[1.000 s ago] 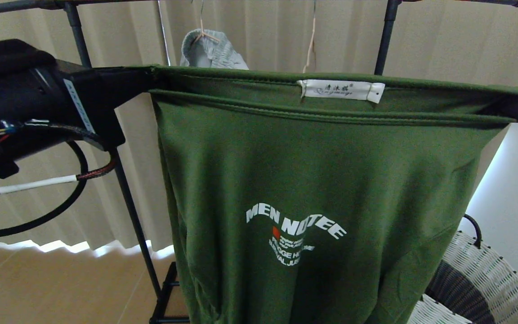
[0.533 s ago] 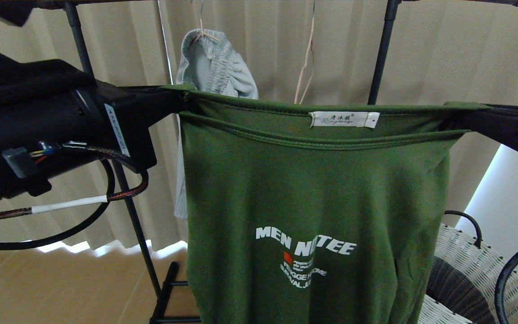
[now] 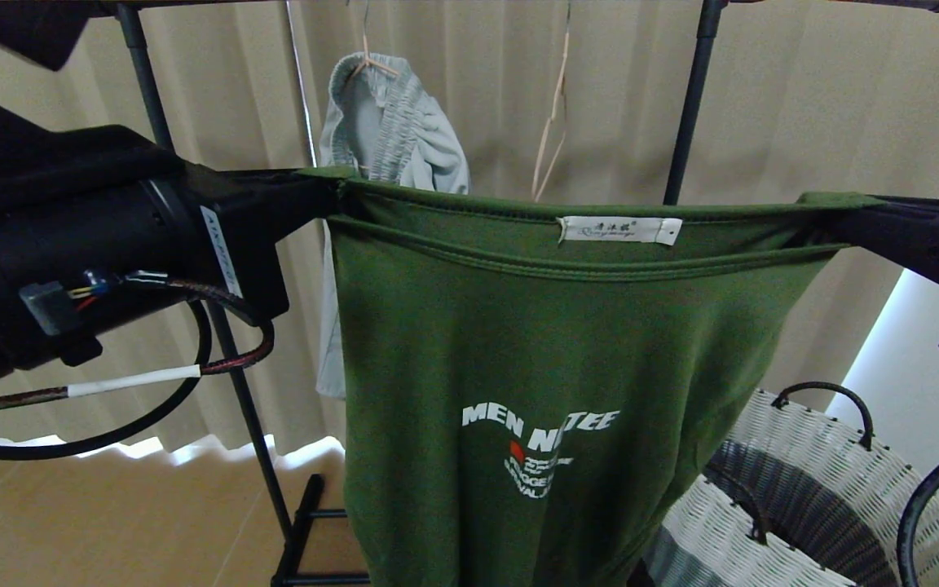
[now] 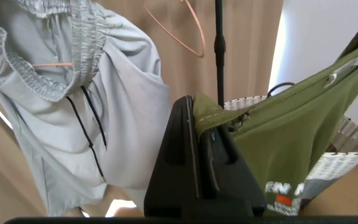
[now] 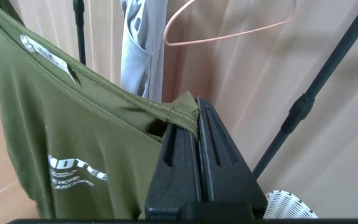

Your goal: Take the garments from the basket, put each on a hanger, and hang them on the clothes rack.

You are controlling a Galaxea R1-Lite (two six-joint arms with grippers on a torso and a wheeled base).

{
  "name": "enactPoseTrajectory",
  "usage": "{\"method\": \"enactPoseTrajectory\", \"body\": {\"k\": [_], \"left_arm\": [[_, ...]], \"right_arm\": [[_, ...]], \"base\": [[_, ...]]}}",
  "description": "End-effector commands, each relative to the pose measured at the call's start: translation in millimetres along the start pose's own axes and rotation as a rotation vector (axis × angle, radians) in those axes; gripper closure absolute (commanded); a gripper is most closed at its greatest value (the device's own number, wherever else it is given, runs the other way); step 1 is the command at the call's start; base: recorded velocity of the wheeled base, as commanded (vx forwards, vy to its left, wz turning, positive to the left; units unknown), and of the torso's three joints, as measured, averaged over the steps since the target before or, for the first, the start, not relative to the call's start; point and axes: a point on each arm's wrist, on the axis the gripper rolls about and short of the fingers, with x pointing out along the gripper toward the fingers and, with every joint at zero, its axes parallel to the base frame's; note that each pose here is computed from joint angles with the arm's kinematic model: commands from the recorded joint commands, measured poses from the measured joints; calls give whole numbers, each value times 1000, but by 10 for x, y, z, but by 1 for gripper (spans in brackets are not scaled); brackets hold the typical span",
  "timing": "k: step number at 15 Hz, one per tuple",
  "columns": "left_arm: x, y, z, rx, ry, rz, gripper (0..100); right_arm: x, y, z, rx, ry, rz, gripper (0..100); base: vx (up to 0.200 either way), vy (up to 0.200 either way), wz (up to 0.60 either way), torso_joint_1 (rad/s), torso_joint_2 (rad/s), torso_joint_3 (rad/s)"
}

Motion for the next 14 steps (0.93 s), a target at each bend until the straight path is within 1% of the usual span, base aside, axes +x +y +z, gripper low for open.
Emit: {"method": "enactPoseTrajectory", "body": {"k": [1, 6, 7, 8, 9, 10, 11, 14], "left_arm": [[-6, -1, 1, -1, -1, 0, 100], [-10, 0, -19, 0, 5, -1, 100], [-9, 2, -31, -1, 8, 0, 100], [-17, 7, -29, -1, 7, 4, 100], [-18, 47, -42, 2, 13, 23, 100], [-14, 99, -60, 10, 19, 47, 100], [7, 199, -85, 27, 32, 95, 100], [22, 325, -86, 41, 22, 161, 100]], "right_arm": [[-16, -1, 9, 0, -5, -1, 100], [-16, -1, 9, 0, -5, 1, 100], [-21, -1, 11, 1, -7, -1, 0], [-20, -1, 6, 1, -7, -1, 0], [-24, 1, -18, 3, -7, -1, 0], [-49, 2, -25, 3, -10, 1, 0], [-85, 3, -18, 4, -20, 7, 0], [-126, 7, -7, 9, -32, 20, 0]], "base": [[0, 0, 0, 0, 0, 0], [0, 0, 0, 0, 0, 0], [0, 0, 0, 0, 0, 0], [0, 0, 0, 0, 0, 0], [0, 0, 0, 0, 0, 0], [0, 0, 0, 0, 0, 0], [0, 0, 0, 0, 0, 0], [0, 0, 0, 0, 0, 0]]}}
